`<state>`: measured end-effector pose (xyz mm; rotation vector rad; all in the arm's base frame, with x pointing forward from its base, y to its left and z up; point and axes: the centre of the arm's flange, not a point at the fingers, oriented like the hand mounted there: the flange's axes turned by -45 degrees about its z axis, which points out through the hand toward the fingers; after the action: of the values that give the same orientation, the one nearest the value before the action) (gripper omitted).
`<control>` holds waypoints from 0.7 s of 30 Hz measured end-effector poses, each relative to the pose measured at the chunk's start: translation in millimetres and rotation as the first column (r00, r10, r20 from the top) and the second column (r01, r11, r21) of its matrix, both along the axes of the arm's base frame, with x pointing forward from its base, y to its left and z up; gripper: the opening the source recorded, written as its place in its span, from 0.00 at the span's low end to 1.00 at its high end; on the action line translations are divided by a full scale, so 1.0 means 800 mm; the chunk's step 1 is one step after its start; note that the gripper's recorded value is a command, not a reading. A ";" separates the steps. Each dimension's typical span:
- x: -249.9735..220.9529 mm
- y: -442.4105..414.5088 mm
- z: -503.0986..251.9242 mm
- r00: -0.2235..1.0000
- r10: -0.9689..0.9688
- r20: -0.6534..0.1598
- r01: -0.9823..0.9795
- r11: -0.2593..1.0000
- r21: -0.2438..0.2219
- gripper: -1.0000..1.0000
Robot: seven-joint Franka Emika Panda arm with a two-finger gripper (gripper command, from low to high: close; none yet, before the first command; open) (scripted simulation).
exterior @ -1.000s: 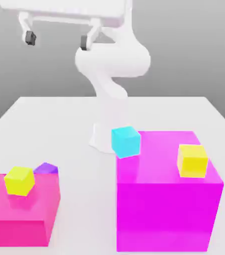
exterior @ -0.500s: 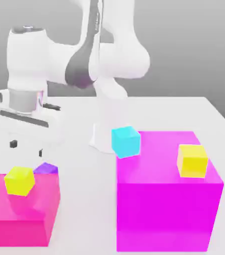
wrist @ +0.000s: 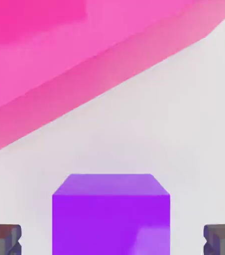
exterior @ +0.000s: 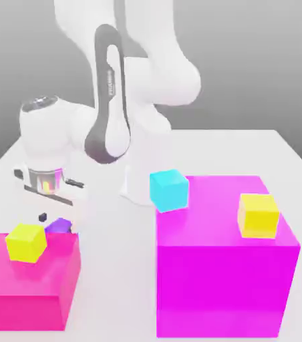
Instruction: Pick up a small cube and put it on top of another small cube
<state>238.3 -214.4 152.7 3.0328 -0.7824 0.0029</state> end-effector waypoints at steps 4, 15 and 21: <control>-0.005 0.003 -0.024 1.000 0.002 -0.001 -0.002 1.000 0.007 0.00; -0.001 0.001 -0.004 1.000 0.000 0.000 0.000 1.000 0.001 0.00; -0.001 -0.001 0.030 1.000 -0.005 -0.001 0.005 1.000 0.001 0.00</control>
<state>237.5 -215.6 176.4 3.0316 -0.7908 0.0006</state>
